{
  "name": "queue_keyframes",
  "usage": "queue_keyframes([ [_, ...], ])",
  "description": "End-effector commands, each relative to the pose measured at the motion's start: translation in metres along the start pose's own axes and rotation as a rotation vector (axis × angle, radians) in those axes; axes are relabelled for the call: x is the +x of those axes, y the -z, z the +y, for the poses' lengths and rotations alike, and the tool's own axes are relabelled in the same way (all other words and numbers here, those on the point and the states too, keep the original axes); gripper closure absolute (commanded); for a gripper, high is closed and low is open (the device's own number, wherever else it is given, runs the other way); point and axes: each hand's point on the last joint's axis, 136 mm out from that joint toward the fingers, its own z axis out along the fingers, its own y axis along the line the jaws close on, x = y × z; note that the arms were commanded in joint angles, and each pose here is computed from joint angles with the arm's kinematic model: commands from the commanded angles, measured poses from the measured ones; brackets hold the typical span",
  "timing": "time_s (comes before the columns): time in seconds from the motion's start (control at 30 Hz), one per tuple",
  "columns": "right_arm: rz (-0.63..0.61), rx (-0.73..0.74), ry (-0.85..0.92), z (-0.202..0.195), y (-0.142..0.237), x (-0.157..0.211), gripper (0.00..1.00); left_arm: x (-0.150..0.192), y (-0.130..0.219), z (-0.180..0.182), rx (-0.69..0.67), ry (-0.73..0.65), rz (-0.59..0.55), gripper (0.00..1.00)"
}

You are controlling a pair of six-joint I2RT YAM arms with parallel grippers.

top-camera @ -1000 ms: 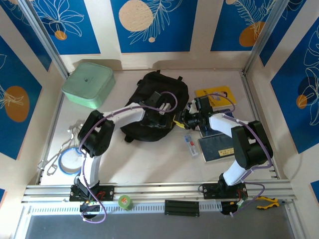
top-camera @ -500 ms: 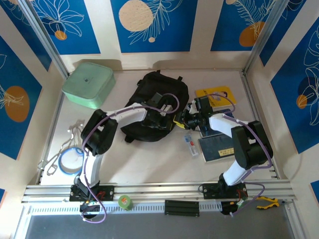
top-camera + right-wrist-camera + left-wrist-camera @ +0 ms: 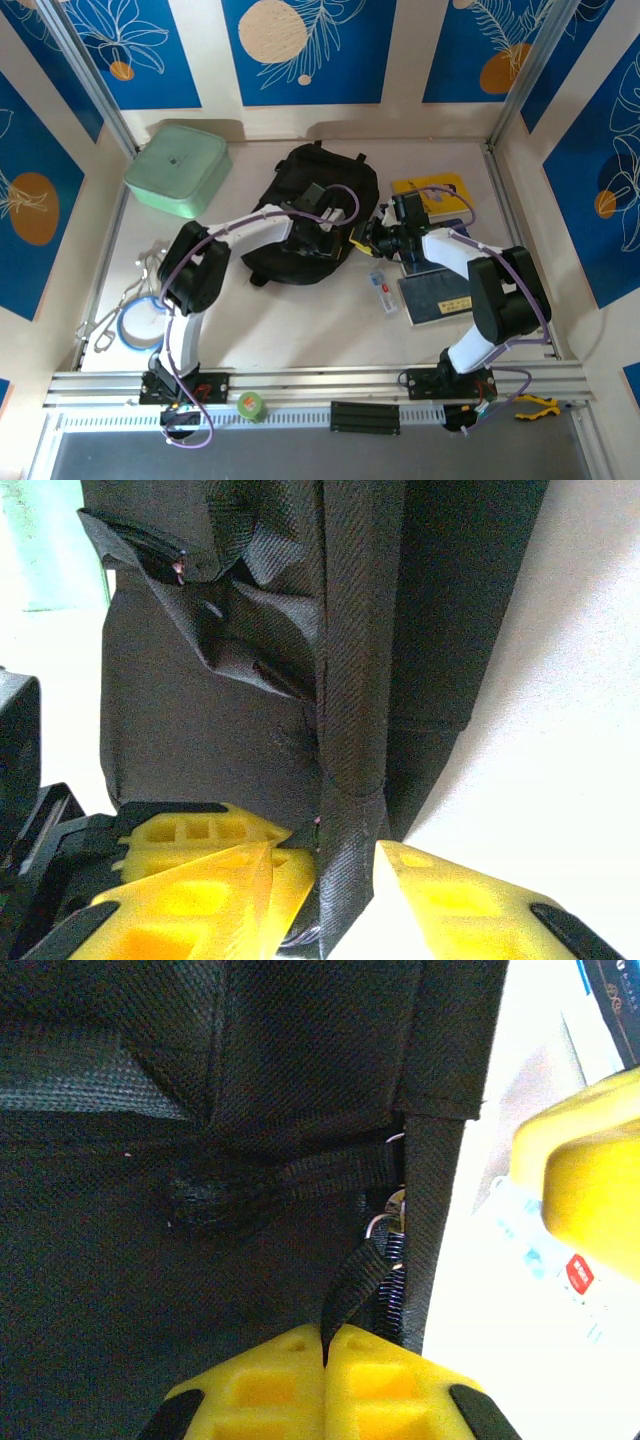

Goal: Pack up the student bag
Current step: Unzip the student bag at the center of the table.

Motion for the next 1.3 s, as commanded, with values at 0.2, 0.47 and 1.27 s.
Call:
queue_keyframes([
  [0.2,0.008,0.012,-0.044,0.002,-0.006,-0.004,0.49,-0.005,0.033,-0.01,-0.04,-0.085,-0.035,1.0],
  [0.47,0.013,0.08,-0.076,-0.002,-0.022,-0.015,0.5,-0.004,0.043,-0.013,-0.056,-0.127,-0.01,1.0],
  [1.27,-0.113,0.151,-0.09,-0.013,-0.033,-0.071,0.95,0.072,0.098,0.057,-0.423,-0.124,0.15,1.0],
])
